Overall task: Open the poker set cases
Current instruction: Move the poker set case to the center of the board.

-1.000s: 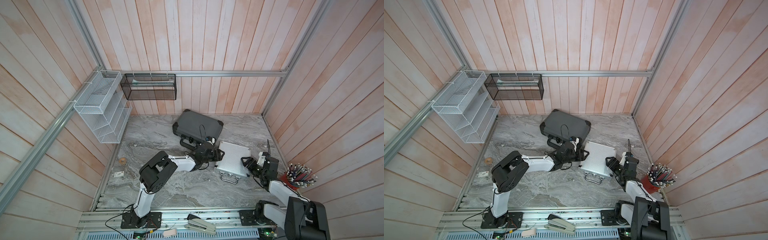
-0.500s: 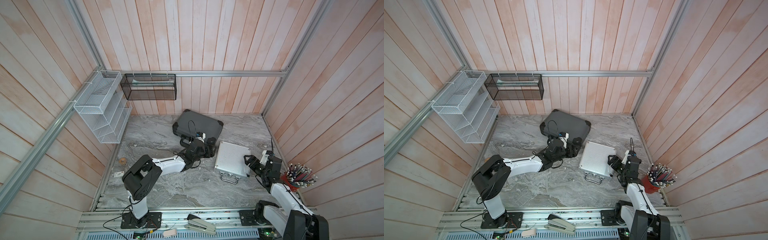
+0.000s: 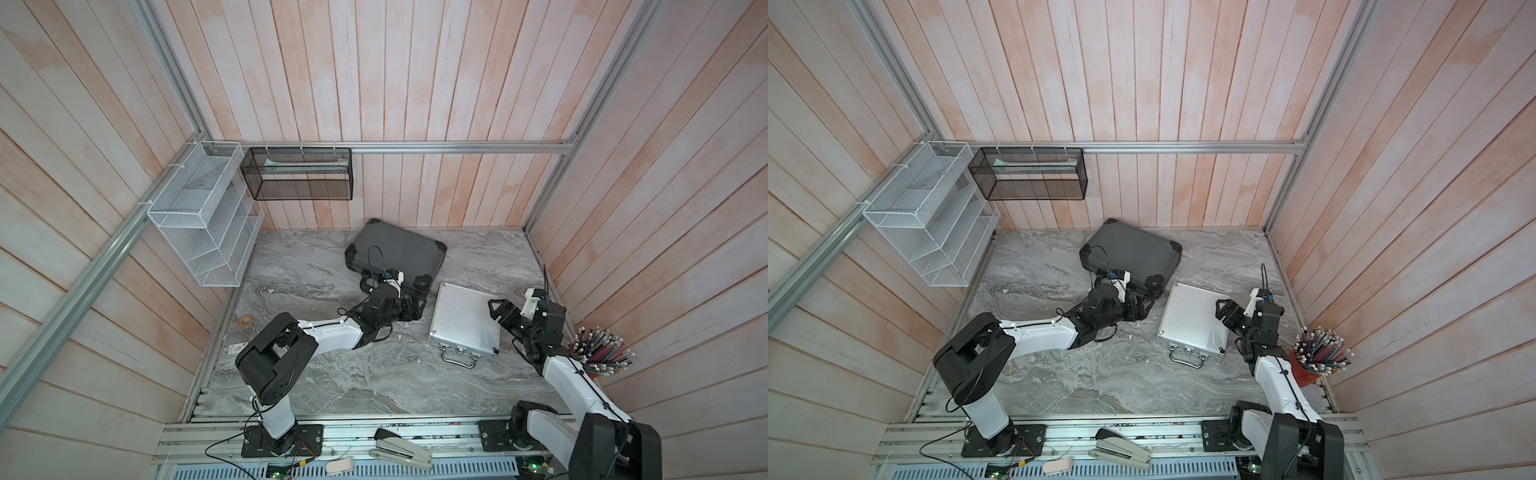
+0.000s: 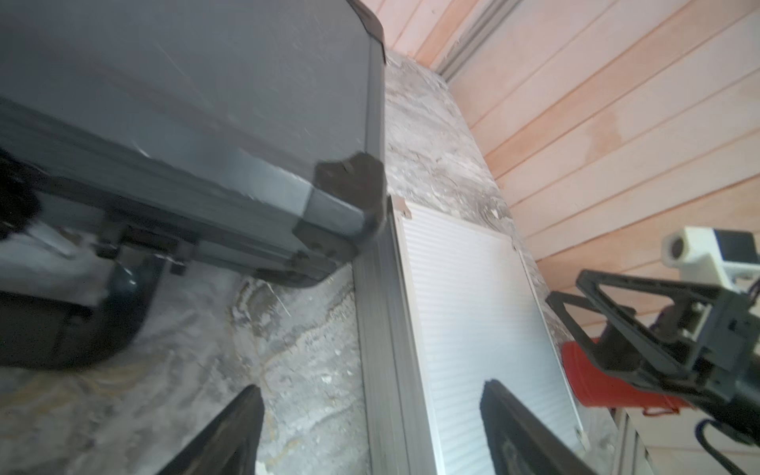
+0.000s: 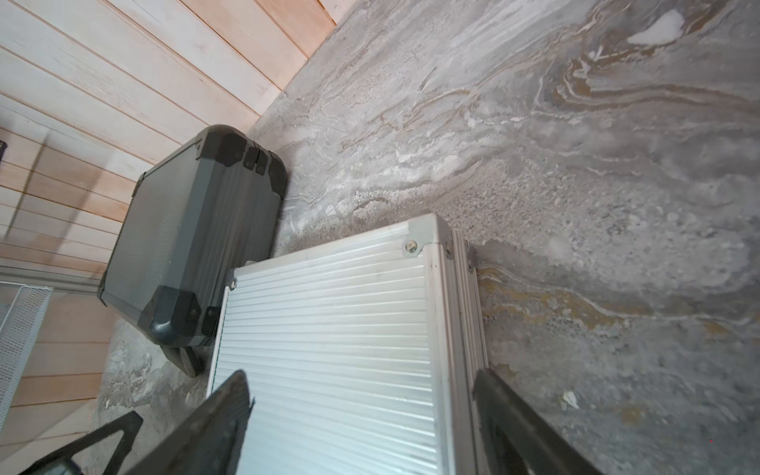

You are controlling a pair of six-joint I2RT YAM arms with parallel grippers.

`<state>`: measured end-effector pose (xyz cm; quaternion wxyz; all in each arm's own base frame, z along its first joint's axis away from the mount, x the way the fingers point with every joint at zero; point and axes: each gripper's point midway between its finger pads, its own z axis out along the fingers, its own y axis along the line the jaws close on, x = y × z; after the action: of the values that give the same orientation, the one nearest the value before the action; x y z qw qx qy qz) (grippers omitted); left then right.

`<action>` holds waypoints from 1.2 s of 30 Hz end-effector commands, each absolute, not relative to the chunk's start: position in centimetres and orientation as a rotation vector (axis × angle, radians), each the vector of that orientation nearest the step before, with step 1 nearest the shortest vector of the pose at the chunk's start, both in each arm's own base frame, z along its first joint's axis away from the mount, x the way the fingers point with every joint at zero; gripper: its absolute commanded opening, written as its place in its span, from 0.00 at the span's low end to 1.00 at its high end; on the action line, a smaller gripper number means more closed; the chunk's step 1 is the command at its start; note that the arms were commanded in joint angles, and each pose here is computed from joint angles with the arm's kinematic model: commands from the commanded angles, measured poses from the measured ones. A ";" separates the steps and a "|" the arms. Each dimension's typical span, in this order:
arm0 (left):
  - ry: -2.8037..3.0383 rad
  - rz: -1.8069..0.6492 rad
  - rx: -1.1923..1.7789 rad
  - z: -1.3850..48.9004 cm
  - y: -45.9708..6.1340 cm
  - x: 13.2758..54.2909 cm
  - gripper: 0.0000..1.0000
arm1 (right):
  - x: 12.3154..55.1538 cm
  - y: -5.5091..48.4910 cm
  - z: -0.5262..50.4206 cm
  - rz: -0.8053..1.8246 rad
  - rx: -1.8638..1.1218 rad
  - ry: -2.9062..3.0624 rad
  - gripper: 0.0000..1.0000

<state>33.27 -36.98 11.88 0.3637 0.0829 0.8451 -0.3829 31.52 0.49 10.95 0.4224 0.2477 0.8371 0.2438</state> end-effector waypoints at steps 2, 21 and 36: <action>2.205 -1.125 0.282 11.0 -40.4 29.4 0.85 | 29.6 0.2 8.8 0.571 0.703 2.160 0.89; 2.284 -1.255 0.303 9.0 -45.1 29.2 0.85 | 26.3 2.9 5.8 0.773 0.778 2.196 0.77; 2.247 -1.269 0.242 10.0 -46.4 32.4 0.81 | 26.5 2.3 5.7 0.737 0.816 2.208 0.88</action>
<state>33.22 -45.67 8.44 0.2736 0.0797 0.8492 -0.4446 26.88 1.99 5.52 0.3431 0.3152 0.8388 0.2817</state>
